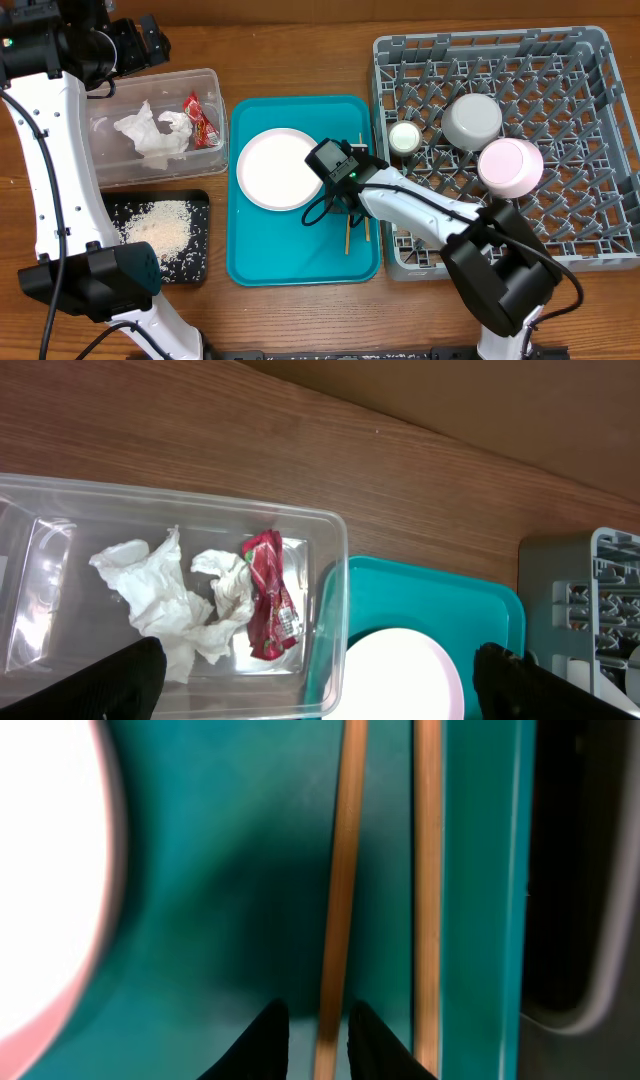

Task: Sort waste into correct bins and load items into the dishwasher
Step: 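Lower the right gripper onto the wooden chopsticks and close on them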

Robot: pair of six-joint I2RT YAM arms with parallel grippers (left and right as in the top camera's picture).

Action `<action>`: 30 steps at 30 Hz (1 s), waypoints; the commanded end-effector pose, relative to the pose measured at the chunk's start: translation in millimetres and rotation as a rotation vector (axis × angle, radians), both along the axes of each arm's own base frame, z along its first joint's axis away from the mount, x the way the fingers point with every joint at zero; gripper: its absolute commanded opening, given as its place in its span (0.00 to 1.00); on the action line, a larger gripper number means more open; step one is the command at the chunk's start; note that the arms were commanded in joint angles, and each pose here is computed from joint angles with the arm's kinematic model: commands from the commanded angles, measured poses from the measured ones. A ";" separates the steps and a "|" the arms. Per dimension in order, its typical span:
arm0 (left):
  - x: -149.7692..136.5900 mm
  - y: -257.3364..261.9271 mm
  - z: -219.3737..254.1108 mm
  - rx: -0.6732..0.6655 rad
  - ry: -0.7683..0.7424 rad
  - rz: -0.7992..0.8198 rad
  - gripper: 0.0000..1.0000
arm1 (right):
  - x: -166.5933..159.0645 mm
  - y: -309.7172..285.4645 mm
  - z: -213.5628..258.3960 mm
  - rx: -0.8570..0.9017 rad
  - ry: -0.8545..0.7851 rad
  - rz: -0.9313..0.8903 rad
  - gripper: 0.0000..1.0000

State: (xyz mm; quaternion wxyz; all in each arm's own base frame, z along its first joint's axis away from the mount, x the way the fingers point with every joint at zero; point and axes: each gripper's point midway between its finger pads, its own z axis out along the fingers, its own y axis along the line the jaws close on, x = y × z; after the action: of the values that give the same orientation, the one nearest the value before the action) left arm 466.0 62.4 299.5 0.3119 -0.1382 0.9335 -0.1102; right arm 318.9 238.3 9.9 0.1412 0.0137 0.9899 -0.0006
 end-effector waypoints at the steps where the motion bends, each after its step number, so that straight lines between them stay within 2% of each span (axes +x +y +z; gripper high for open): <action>1: -0.2 -1.0 5.8 0.002 -0.013 0.006 1.00 | -0.9 -1.9 -7.3 -0.022 0.002 0.004 0.23; 3: -0.2 -1.0 5.6 0.002 -0.013 0.006 1.00 | -1.3 -2.2 -9.6 -0.025 0.007 0.004 0.22; 11: -0.2 -1.0 5.6 0.002 -0.013 0.006 1.00 | -4.8 -4.2 -14.8 -0.040 0.025 0.006 0.07; 21: -0.2 -1.0 5.6 0.002 -0.013 0.006 1.00 | -7.1 -1.8 -13.8 -0.028 0.040 0.011 0.04; 25: -0.2 -1.0 5.6 0.002 -0.013 0.006 1.00 | 2.4 5.5 9.1 -0.008 0.005 0.036 0.04; 30: -0.2 -1.0 5.6 0.002 -0.013 0.006 1.00 | 15.0 12.6 59.1 0.053 -0.075 0.038 0.04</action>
State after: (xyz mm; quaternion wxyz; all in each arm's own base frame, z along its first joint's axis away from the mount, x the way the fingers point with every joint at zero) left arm 466.0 62.4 299.5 0.3119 -0.1382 0.9335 -0.1102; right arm 315.7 235.7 16.5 0.1248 -0.0013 0.9920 -0.0164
